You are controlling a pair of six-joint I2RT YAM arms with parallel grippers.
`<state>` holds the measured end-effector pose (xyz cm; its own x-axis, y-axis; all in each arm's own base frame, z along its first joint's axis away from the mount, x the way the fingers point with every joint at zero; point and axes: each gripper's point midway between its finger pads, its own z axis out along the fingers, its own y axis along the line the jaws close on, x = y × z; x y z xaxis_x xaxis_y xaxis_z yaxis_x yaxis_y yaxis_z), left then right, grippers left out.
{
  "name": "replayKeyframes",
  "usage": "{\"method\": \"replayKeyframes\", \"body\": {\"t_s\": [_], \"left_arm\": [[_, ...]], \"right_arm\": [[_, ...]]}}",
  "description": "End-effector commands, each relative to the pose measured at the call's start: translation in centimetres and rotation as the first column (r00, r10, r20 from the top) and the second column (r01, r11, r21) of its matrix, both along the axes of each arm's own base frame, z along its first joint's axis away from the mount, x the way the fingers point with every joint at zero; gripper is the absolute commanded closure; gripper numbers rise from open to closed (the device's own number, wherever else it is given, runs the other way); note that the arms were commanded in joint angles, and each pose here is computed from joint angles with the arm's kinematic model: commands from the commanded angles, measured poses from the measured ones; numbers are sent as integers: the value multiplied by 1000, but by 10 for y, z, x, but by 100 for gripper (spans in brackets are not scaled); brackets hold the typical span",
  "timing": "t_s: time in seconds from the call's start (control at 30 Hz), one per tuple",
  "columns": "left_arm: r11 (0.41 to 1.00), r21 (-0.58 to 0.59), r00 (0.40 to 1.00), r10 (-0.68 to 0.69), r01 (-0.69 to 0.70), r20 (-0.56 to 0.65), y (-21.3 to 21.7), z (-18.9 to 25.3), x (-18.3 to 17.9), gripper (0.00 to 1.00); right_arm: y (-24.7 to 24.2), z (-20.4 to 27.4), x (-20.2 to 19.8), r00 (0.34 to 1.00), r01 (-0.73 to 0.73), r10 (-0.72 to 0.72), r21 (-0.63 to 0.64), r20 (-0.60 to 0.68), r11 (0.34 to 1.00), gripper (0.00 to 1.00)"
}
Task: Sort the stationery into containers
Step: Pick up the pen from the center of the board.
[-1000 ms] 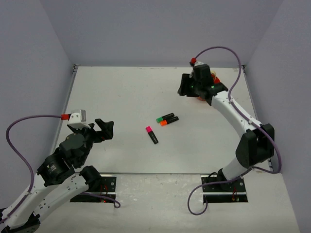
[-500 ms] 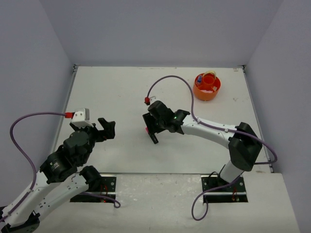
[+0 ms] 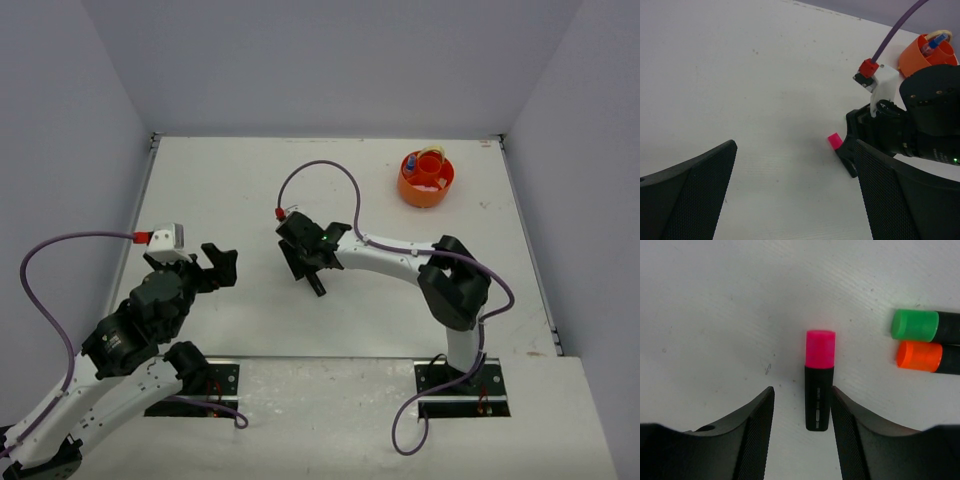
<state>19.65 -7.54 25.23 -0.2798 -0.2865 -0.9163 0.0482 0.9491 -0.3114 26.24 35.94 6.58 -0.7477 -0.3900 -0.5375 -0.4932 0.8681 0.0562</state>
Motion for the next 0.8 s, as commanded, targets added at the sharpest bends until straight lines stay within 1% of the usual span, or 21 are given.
{"method": "replayKeyframes", "body": {"t_s": [0.0,0.17,0.27,0.33,0.4,0.6,0.7,0.77], "left_arm": [[1000,-17,1000,0,0,26,1,7,1,0],[1000,-21,1000,-6,7,31,0,8,0,0],[1000,-20,999,-9,10,31,0,8,0,0],[1000,-22,999,-8,8,34,0,9,0,0],[1000,-24,999,-9,10,36,0,9,-1,0],[1000,-27,999,-11,12,39,0,10,-1,0],[1000,-27,999,-12,13,39,0,10,-1,0],[1000,-28,999,-13,15,40,0,10,-1,0]], "right_arm": [[2,-10,16,1000,11,-9,-78,21,997,50],[0,-22,35,999,34,-33,-104,11,994,52],[1,-29,41,1000,21,-22,-123,-4,992,52],[3,-31,44,1000,12,-14,-131,-16,991,54],[4,-38,43,1000,-2,-3,-142,-31,990,55],[4,-51,39,997,-20,9,-146,-73,989,61],[3,-56,32,995,-24,8,-149,-104,989,62],[1,-58,28,993,-20,3,-149,-116,989,68]]}}
